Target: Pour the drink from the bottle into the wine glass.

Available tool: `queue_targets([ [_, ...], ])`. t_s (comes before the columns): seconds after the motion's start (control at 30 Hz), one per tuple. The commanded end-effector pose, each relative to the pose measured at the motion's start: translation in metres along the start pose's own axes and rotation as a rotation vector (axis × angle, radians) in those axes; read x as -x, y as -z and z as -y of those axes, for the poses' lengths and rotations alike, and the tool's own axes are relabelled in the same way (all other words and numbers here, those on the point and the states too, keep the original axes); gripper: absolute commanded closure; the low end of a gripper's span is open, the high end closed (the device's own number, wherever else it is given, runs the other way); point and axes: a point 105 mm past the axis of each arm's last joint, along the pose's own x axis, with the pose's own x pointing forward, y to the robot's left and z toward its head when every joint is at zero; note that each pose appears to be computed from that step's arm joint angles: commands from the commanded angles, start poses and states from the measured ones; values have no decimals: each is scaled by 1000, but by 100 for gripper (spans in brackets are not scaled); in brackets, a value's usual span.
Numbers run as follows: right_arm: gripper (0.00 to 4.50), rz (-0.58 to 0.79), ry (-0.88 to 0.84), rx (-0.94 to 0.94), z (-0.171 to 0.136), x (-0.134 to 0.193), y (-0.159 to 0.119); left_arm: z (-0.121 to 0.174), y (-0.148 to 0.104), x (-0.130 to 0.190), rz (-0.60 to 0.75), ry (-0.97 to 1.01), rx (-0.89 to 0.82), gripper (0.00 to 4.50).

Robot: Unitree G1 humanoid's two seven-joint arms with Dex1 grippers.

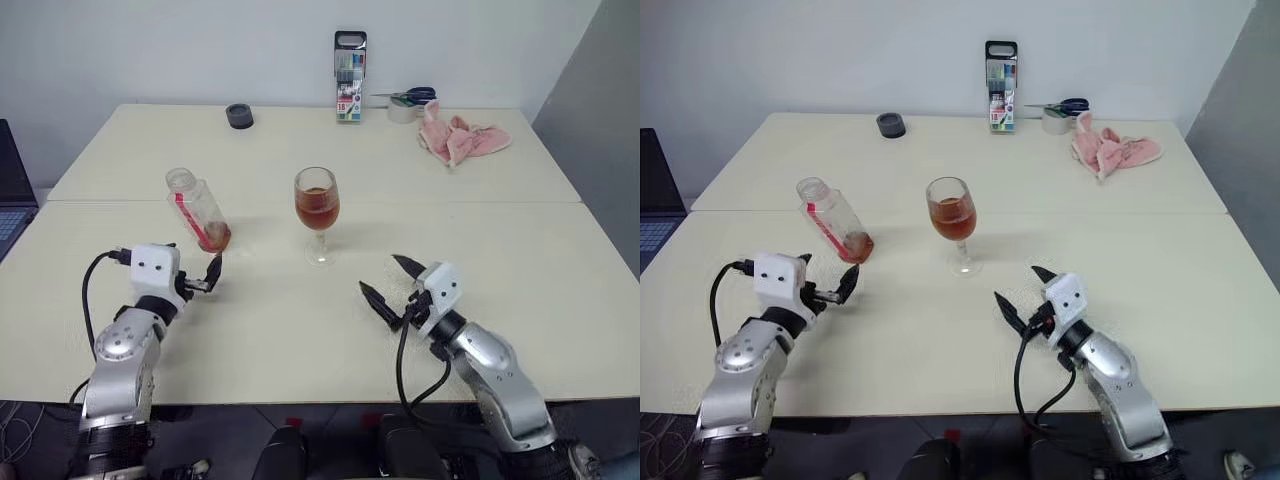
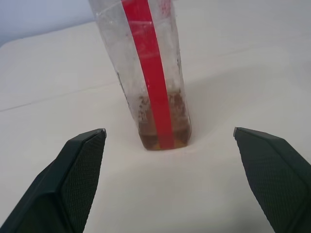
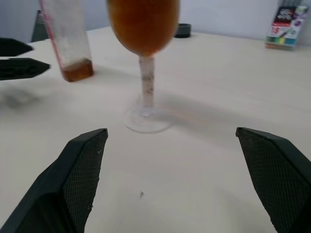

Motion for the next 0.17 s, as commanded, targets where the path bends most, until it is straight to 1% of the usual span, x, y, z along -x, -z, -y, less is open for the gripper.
queue_targets([
  [0.03, 0, 92, 47, 32, 6, -2, -19, -5, -23, 4, 107, -37, -11, 1],
  [0.17, 0, 96, 65, 17, 9, -4, -17, 0, -25, 8, 144, -30, -4, 1],
])
